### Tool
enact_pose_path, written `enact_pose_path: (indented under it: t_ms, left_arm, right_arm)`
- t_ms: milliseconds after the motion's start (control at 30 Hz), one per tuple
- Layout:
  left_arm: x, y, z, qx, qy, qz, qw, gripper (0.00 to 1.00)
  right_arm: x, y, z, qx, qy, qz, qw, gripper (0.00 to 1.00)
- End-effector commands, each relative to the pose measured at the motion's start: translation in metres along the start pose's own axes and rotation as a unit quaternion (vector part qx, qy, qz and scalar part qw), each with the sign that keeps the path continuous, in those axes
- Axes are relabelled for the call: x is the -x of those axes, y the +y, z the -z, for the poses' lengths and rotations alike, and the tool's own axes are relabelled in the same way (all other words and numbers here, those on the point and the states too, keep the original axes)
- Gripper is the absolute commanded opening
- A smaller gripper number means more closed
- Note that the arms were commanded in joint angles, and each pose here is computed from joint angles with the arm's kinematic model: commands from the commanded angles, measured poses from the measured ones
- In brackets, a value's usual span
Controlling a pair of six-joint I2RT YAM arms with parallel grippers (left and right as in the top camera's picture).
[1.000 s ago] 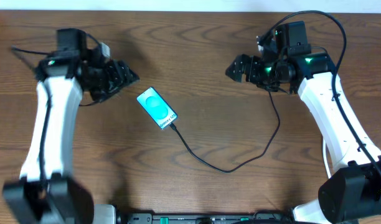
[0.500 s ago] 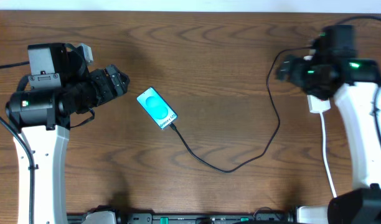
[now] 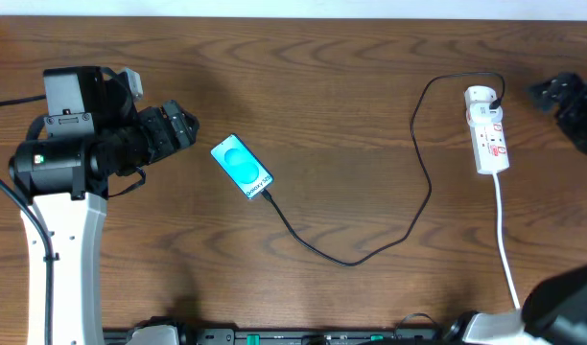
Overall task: Plug charger to phone and switch on socket
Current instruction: 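Move the right gripper over the power strip's orange switch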
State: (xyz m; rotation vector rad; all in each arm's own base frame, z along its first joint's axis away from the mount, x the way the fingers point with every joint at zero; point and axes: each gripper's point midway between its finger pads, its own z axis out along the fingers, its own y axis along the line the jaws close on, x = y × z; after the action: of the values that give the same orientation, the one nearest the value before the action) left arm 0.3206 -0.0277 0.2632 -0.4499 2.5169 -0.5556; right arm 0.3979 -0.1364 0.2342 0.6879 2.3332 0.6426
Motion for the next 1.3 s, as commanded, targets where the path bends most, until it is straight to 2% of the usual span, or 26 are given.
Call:
enact_pose_path:
  t_ms: [0,233,333,733,1267]
  left_arm:
    - [0.0,0.004,0.0,0.009,0.0,-0.003,1.0,0.89]
    - [-0.002,0.008,0.0,0.022,0.002,-0.003,1.0,0.9]
    - [-0.003,0.009,0.0,0.023,0.004,-0.002,1.0,0.9]
    - [-0.003,0.009,0.0,0.023,0.005,-0.002,1.0,0.9]
    - [-0.005,0.014,0.0,0.038,0.007,0.001,0.999,0.9]
  right_arm:
    - [0.013,0.01,-0.017,0.069,0.038,0.044,0.996,0.99]
    - [0.015,-0.006,-0.054,0.076,0.13,0.087,0.985,0.99]
    - [0.014,-0.026,-0.068,0.045,0.157,0.086,0.983,0.99]
    - [0.001,-0.072,-0.118,0.017,0.202,0.081,0.976,0.99]
    - [-0.024,-0.057,-0.151,-0.023,0.248,0.143,0.958,0.99]
